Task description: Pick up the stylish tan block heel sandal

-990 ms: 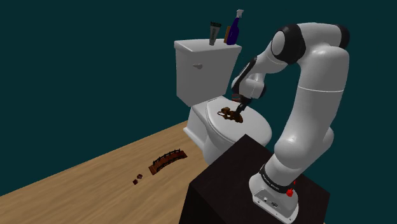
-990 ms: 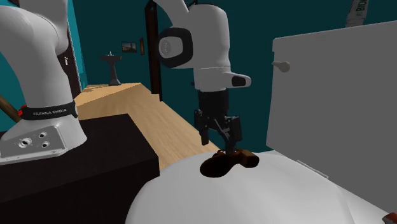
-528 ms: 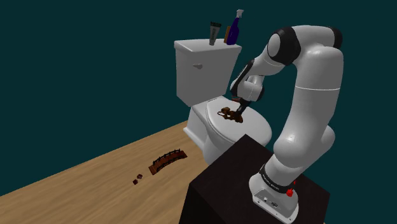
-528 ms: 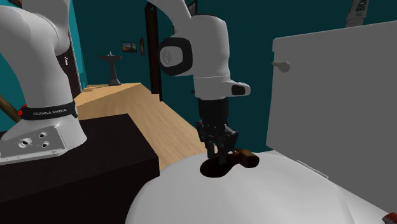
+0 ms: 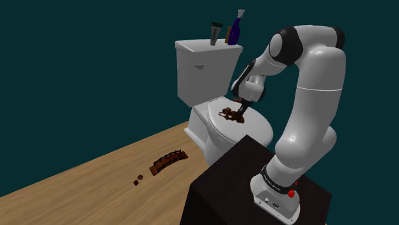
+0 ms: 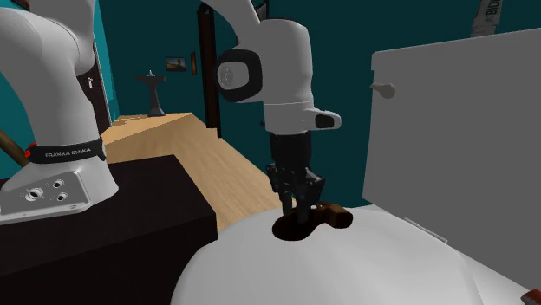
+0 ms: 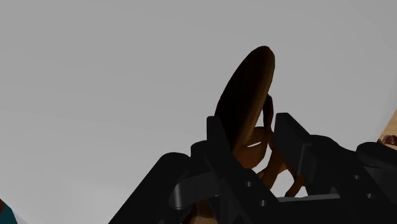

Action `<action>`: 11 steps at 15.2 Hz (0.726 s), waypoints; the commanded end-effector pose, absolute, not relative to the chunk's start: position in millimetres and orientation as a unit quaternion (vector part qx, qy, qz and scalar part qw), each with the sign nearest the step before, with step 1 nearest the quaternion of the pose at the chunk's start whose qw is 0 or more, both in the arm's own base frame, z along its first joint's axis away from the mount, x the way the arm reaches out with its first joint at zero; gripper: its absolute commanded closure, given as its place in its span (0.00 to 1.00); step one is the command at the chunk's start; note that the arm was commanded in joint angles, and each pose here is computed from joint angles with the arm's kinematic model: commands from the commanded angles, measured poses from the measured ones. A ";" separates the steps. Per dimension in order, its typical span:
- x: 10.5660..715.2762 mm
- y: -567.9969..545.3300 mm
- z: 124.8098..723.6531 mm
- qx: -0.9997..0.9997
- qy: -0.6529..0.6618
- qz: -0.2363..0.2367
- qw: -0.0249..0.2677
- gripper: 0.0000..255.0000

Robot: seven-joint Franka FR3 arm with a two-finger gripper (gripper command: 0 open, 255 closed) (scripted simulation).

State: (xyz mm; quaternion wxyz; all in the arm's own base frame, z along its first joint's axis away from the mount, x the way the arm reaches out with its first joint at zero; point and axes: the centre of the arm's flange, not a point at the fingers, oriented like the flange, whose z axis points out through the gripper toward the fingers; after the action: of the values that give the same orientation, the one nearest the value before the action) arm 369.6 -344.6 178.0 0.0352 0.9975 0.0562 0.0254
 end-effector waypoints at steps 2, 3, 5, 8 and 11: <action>369.8 -344.5 191.2 0.997 0.056 0.025 0.035 1.00; 369.8 -344.5 196.5 0.997 0.056 0.025 0.035 1.00; 369.8 -344.5 207.0 0.997 0.056 0.025 0.035 1.00; 369.8 -344.5 222.9 0.997 0.056 0.025 0.035 1.00; 369.8 -344.5 238.7 0.997 0.056 0.025 0.035 1.00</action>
State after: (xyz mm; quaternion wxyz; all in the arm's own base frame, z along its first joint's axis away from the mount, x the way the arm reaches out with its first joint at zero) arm 370.1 -344.1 233.8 0.0352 0.9975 0.0563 0.0254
